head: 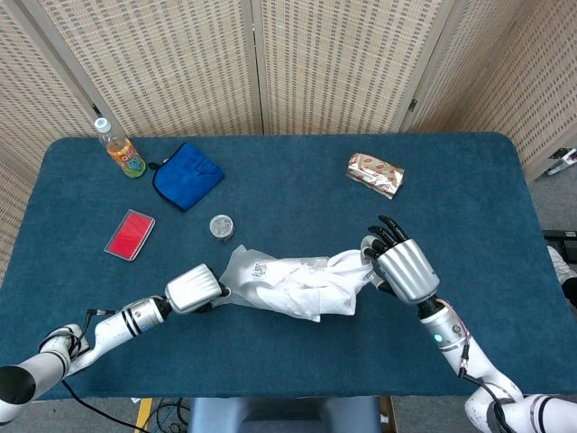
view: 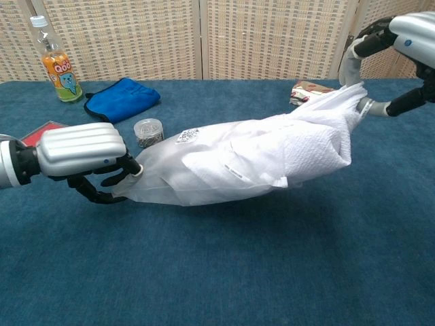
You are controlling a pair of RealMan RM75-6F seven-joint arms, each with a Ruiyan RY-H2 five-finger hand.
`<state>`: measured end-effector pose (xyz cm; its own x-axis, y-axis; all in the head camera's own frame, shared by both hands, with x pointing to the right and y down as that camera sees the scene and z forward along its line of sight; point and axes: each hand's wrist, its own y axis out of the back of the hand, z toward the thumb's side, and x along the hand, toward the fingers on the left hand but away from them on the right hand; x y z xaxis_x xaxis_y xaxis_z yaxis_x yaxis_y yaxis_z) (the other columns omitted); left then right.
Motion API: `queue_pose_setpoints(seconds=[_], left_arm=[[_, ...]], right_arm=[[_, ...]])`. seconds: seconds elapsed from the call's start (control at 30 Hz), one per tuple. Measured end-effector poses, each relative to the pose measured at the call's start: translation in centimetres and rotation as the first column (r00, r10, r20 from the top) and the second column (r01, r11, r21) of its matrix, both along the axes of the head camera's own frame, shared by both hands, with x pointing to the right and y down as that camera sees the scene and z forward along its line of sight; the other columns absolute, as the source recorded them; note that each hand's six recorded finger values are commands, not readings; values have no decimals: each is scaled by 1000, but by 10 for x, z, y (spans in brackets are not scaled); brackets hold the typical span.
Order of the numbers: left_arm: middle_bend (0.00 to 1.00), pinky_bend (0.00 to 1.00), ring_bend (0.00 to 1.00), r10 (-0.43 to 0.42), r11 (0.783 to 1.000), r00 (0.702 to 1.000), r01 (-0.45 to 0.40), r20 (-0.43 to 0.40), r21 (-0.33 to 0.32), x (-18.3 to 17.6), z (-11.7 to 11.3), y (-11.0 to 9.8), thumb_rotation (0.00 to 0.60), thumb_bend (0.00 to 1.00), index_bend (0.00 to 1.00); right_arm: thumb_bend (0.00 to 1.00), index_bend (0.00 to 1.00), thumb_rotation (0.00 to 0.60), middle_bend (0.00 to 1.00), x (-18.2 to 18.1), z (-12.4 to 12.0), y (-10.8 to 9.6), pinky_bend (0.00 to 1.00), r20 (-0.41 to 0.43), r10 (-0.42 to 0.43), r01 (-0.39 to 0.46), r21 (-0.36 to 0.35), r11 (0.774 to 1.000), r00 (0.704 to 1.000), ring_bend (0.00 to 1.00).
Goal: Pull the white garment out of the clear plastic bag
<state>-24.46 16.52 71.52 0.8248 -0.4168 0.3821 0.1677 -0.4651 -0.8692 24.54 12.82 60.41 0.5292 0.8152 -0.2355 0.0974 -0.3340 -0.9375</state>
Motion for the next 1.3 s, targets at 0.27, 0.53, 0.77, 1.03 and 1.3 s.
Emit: queue_pose_setpoints(seconds=[0.27, 0.53, 0.77, 1.03, 1.3], left_arm=[[750, 780, 789, -72, 997, 997, 72, 23, 5, -24, -2, -6, 600, 500, 645], [750, 780, 787, -149, 989, 987, 148, 56, 16, -55, -5, -8, 600, 500, 645], [749, 780, 787, -187, 982, 978, 185, 91, 31, -75, -7, -10, 600, 500, 645], [738, 780, 777, -219, 976, 971, 217, 97, 36, -87, -10, -10, 600, 499, 606], [734, 780, 768, -214, 977, 973, 211, 90, 41, -84, -14, -8, 600, 493, 589]], right_arm=[[634, 846, 600, 437, 12, -11, -7, 145, 2, 27, -27, 30, 999, 1000, 238], [634, 846, 600, 437, 37, -31, -24, 145, -28, 88, -85, 98, 991, 996, 238], [634, 846, 600, 437, 51, -34, -28, 145, -59, 124, -117, 116, 986, 990, 238], [633, 846, 600, 437, 60, -26, -30, 145, -100, 142, -132, 99, 986, 985, 238], [591, 826, 600, 391, 60, -6, -24, 145, -178, 117, -113, 30, 993, 977, 237]])
